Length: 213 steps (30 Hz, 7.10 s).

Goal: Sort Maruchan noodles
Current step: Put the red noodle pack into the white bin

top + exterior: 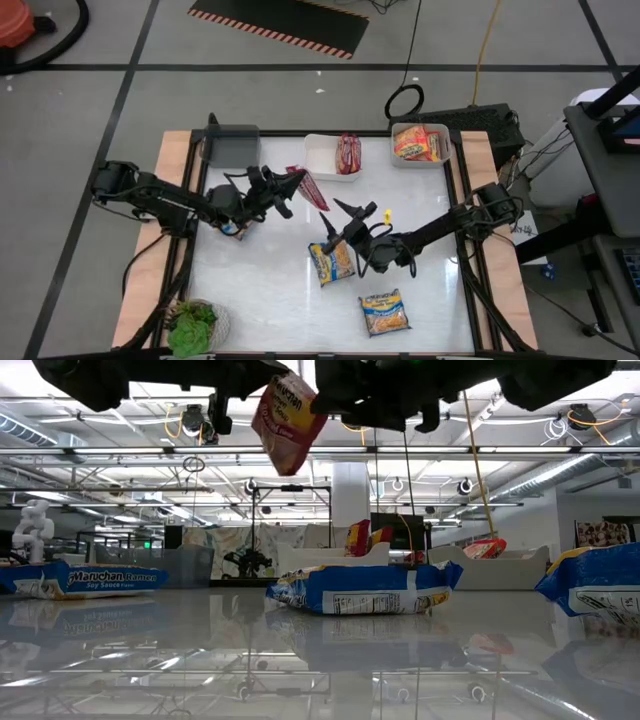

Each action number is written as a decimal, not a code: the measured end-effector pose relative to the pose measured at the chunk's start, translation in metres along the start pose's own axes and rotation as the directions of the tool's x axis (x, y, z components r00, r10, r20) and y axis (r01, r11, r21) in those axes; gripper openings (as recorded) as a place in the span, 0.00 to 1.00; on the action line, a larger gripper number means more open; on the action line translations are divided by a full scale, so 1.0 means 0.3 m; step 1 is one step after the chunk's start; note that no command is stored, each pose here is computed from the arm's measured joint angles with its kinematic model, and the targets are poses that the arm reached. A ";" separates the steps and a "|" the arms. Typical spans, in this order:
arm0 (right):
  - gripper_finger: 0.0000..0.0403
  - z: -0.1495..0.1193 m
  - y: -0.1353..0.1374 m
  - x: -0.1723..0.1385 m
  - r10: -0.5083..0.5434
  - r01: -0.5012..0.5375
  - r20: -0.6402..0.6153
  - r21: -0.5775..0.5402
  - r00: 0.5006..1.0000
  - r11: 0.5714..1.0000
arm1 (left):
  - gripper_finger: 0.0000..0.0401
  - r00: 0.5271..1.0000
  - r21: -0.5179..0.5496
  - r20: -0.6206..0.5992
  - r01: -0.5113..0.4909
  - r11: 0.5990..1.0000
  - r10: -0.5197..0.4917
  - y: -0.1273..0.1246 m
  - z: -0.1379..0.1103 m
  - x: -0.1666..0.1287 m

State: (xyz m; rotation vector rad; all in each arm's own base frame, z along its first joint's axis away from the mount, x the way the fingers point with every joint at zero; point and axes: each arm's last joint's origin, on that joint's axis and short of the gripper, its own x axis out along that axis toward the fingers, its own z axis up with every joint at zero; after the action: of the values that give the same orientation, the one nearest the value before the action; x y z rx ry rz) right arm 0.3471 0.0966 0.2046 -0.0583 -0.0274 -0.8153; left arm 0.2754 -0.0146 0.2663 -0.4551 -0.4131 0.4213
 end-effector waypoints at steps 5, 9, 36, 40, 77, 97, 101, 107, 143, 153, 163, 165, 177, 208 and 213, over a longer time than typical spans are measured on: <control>0.59 -0.002 -0.016 0.049 0.075 -0.076 0.016 0.079 0.997 0.994 | 0.00 1.000 -0.005 0.009 -0.011 1.000 0.011 0.010 0.005 0.007; 0.59 -0.004 -0.031 0.081 0.093 -0.094 0.021 0.116 0.995 0.989 | 0.00 1.000 -0.011 0.016 -0.021 1.000 0.021 0.019 0.009 0.013; 0.25 -0.023 -0.105 0.201 0.074 -0.075 0.006 0.109 0.997 0.991 | 0.00 1.000 -0.030 -0.014 -0.023 0.999 0.023 0.017 -0.022 0.012; 0.25 -0.023 -0.105 0.201 0.071 -0.072 0.005 0.078 0.997 0.994 | 0.05 1.000 0.069 -0.026 0.001 0.998 0.001 0.015 -0.023 0.011; 0.24 -0.068 -0.122 0.214 0.001 0.001 -0.093 0.027 0.996 1.000 | 0.79 0.952 0.411 -0.014 -0.274 0.870 0.306 0.035 0.174 -0.090; 0.24 -0.048 -0.221 0.314 -0.107 0.116 -0.073 0.134 0.992 0.984 | 0.79 0.942 0.515 -0.059 -0.255 0.818 0.330 0.055 0.245 -0.153; 0.24 -0.048 -0.260 0.339 -0.150 0.165 -0.103 0.153 0.983 0.974 | 0.79 0.939 0.539 -0.067 -0.251 0.804 0.338 0.059 0.240 -0.154; 0.24 -0.042 -0.293 0.377 -0.220 0.238 -0.115 0.186 0.969 0.953 | 0.79 0.939 0.541 -0.067 -0.251 0.802 0.339 0.059 0.241 -0.153; 0.61 -0.045 -0.378 0.516 -0.024 0.156 -0.446 0.263 0.895 0.952 | 0.79 0.947 0.533 -0.052 -0.241 0.811 0.316 0.058 0.251 -0.147; 0.69 0.132 -0.405 0.586 -0.087 0.155 -0.587 0.066 0.805 0.986 | 0.79 0.947 0.522 -0.084 -0.223 0.823 0.310 0.061 0.240 -0.149; 0.69 0.079 -0.505 0.616 -0.017 0.163 -0.759 0.118 0.651 0.979 | 0.79 0.949 0.509 -0.097 -0.213 0.834 0.301 0.054 0.235 -0.154; 0.69 0.070 -0.512 0.621 -0.014 0.166 -0.751 0.128 0.660 0.978 | 0.79 0.950 0.502 -0.090 -0.215 0.838 0.298 0.053 0.238 -0.154; 0.60 -0.028 -0.524 0.592 0.043 0.130 -0.780 0.158 0.624 0.979 | 0.79 0.957 0.503 -0.061 -0.215 0.837 0.283 0.046 0.250 -0.151; 0.11 0.109 -0.364 0.533 -0.058 0.080 -0.500 0.022 0.864 0.997 | 0.79 0.956 0.511 -0.070 -0.210 0.833 0.284 0.046 0.246 -0.152; 0.11 0.111 -0.273 0.468 -0.255 0.236 -0.381 -0.095 0.889 0.967 | 0.79 0.957 0.509 -0.070 -0.208 0.835 0.281 0.045 0.246 -0.153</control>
State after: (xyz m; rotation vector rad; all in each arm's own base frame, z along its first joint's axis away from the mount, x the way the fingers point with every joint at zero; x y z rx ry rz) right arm 0.3837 -0.0594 0.2477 0.0673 0.3704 -1.0702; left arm 0.1986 -0.0010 0.3072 -0.0281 -0.0922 0.7195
